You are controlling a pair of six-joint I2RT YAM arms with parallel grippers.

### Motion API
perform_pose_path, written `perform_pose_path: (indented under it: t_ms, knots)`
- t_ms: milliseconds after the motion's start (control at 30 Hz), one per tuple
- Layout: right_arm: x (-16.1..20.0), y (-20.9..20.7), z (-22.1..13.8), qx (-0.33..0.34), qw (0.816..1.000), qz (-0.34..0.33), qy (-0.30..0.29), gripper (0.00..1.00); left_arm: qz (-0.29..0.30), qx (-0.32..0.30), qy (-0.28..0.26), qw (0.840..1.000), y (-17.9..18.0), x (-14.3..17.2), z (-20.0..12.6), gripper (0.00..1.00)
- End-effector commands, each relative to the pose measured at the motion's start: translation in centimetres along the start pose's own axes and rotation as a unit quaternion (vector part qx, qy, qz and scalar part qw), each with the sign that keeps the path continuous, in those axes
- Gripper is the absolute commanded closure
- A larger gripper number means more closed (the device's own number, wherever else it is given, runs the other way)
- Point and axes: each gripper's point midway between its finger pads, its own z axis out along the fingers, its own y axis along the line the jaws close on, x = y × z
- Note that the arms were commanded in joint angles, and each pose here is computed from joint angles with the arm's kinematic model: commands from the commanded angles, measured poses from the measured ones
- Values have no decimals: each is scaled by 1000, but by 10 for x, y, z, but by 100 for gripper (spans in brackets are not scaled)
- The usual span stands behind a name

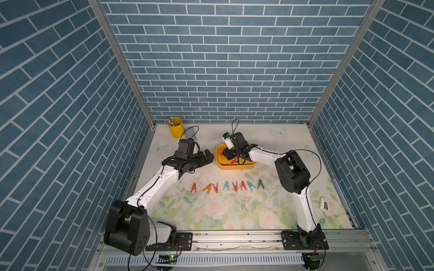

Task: Take the clothespins out of the storage box
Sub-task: Pick up the clothespin from the storage box.

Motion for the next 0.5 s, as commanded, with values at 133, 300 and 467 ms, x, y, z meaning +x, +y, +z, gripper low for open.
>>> perform_pose_path:
  t_ms: [133, 300, 467]
  knots:
    - [17, 3, 14, 2, 999, -32, 32, 63, 15, 3, -7, 1000, -6, -6, -3, 1]
    - [22, 8, 16, 7, 998, -46, 38, 69, 14, 0, -6, 1000, -4, -5, -3, 1]
    - [23, 9, 18, 10, 998, -50, 39, 80, 14, -1, -7, 1000, -5, -5, -3, 0]
